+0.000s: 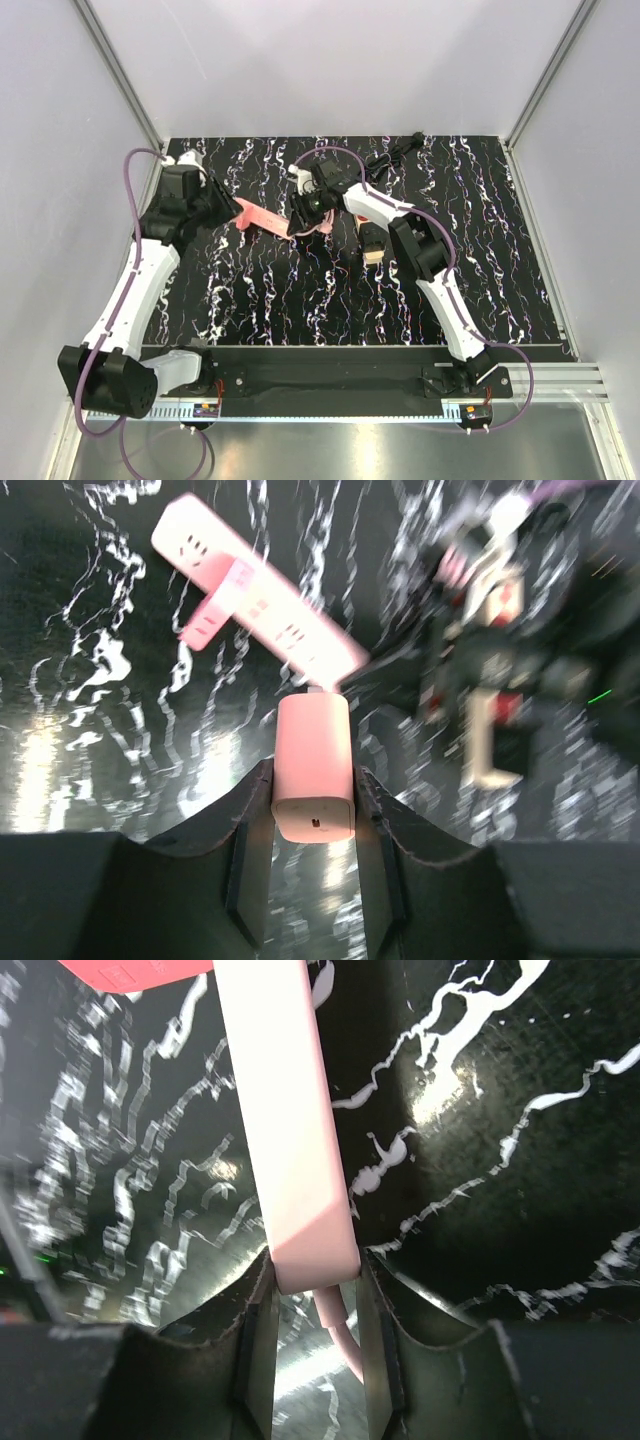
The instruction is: Insert the plug
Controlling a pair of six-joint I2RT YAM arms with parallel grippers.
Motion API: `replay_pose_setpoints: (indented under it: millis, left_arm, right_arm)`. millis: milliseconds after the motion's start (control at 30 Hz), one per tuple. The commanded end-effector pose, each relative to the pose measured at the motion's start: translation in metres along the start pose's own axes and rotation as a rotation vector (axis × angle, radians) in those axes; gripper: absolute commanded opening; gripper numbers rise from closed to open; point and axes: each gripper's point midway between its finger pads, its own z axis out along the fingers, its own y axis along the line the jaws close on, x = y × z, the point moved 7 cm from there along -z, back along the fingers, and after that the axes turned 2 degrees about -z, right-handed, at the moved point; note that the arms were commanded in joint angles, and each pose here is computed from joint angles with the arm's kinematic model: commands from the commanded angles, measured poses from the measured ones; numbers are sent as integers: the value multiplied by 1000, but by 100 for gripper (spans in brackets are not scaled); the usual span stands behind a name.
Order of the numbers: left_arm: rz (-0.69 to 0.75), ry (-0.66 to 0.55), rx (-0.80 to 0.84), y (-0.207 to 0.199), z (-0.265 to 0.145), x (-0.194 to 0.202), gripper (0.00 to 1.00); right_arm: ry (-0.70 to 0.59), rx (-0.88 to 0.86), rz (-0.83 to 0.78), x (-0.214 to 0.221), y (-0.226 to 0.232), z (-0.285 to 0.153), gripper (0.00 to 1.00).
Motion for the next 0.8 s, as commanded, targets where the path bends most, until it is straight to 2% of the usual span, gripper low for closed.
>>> replay_pose_setpoints:
  millis: [0,67,133,233,467,700,767]
  left_arm:
    - [-180,-85,35,-24,-6,-31,0]
    - [-278,-42,21,-26,2,-30,0]
    - [-373,56,33,-31,16,-23,0]
    - [-441,181,49,-35,38,-13,0]
    - [-440,301,10,-24,89,-4,0]
    - [-389,428,136,-25,122,7,0]
    - [-379,430,177,-23,129,7,0]
  right_arm:
    - [-20,-70,178,-8,7,7,0]
    - [-22,-44,203,-7,3,6,0]
    - [-22,-58,232,-7,-1,4,0]
    - [-15,-164,312,-10,-3,1,0]
    - [-20,-219,368,1,-6,1,0]
    - [-79,-222,351,-5,-7,-11,0]
    - [-113,-212,320,-8,-5,-16,0]
